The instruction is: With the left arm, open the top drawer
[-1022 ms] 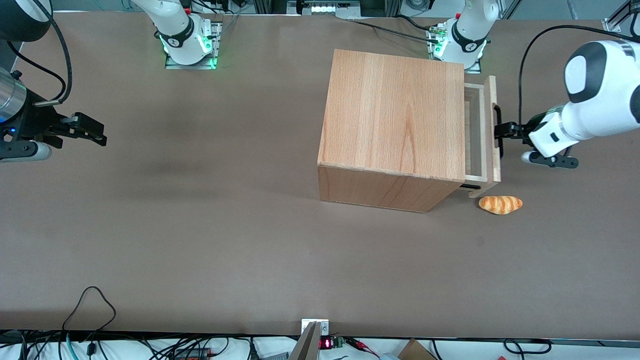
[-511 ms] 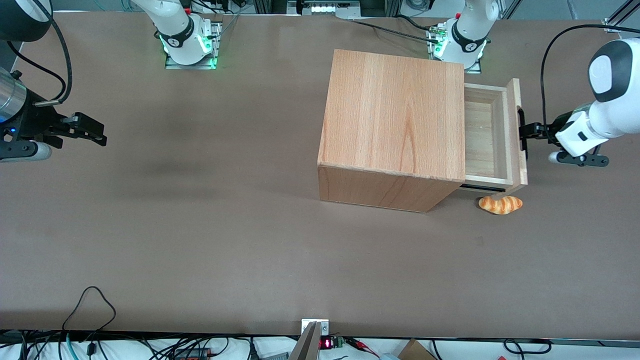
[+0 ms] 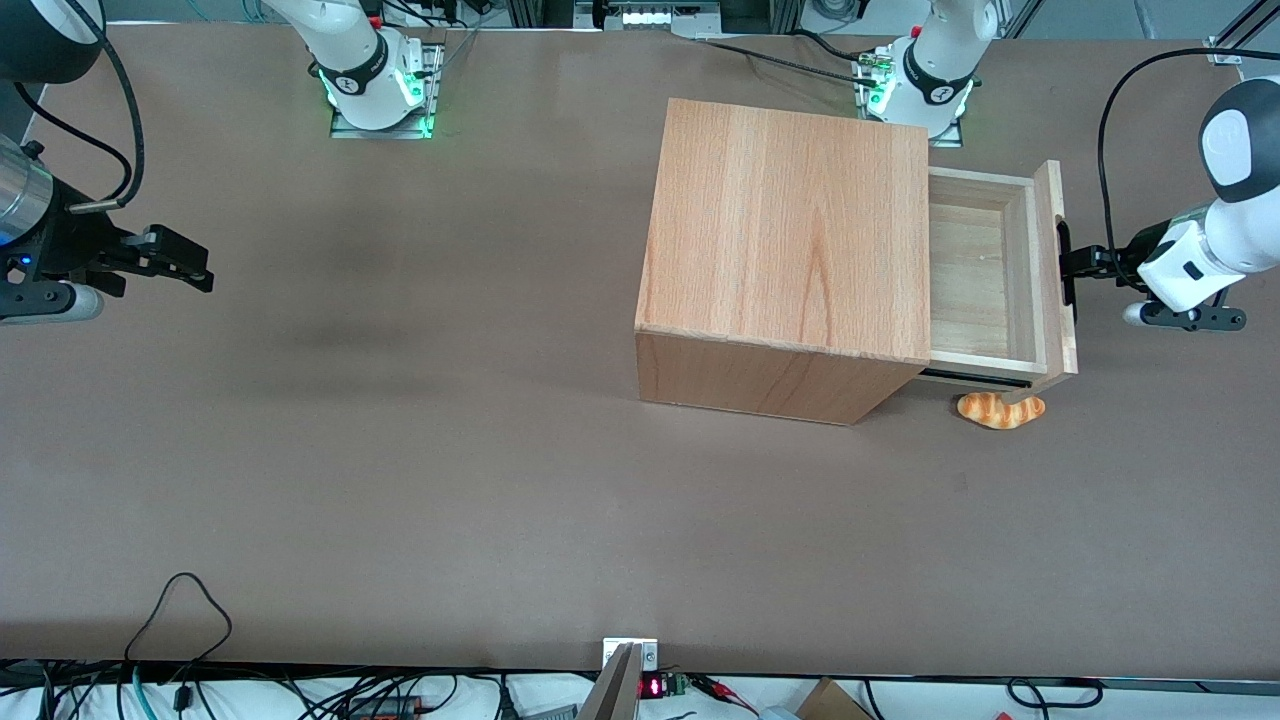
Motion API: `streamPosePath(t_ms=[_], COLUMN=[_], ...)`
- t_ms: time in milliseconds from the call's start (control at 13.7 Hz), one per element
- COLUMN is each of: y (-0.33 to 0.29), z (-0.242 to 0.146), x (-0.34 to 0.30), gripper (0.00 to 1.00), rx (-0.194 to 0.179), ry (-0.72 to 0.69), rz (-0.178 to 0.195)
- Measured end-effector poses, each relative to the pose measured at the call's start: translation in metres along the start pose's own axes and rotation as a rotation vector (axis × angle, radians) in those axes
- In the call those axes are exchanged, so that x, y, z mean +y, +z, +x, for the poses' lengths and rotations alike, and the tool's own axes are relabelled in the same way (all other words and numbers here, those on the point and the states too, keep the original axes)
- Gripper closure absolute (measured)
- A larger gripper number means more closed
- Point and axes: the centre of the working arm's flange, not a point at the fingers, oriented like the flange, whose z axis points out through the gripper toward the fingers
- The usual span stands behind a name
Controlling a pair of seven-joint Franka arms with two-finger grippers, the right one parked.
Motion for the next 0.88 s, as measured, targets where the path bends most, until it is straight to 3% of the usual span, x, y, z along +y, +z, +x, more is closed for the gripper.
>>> streamPosePath(t_ms=[876], y=[-0.142], z=[0.001], x=[0.007], gripper=[0.00], rx=[0.130], ry=[0.020], rz=[0.034])
